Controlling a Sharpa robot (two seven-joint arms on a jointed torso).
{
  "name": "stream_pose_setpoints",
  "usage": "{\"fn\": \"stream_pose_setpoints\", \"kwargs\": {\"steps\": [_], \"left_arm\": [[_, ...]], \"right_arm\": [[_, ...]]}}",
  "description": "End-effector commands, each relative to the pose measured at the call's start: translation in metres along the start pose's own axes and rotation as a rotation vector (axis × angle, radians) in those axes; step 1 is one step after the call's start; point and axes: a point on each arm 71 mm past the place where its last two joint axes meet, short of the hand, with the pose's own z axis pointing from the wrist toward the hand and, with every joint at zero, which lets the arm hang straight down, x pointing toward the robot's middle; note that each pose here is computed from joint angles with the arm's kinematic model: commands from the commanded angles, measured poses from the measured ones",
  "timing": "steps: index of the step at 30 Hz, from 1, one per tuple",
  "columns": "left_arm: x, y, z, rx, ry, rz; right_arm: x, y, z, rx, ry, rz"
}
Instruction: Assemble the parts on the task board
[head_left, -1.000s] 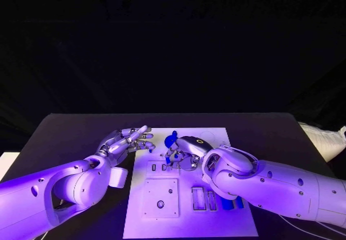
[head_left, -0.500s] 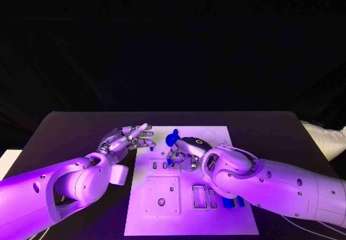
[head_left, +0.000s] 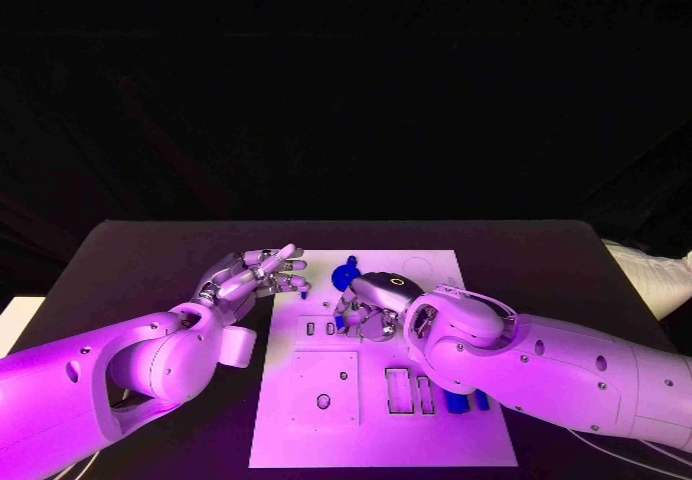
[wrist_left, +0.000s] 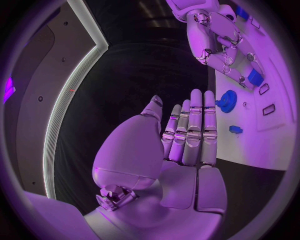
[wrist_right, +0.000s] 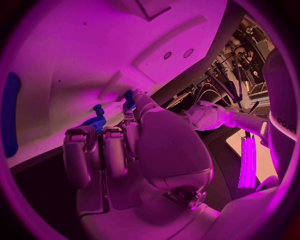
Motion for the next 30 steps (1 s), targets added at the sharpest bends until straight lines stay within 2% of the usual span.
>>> {"fn": "stream_pose_setpoints", "kwargs": {"steps": [1,7,30], "left_arm": [[0.0015,-0.0012,-0.0001,0.013,0.015,-0.010],[0.0018,-0.0012,-0.0001,0.012,0.016,-0.010],[0.0017,-0.0011,-0.0001,0.011,0.017,-0.010]], "right_arm": [[0.0119,-0.0072,-0.0026,0.048,0.091,-0.043],[0.0127,-0.0071,-0.0026,0.054,0.100,-0.048],[0.0133,-0.0079,-0.0011,0.071,0.081,-0.058]]}}
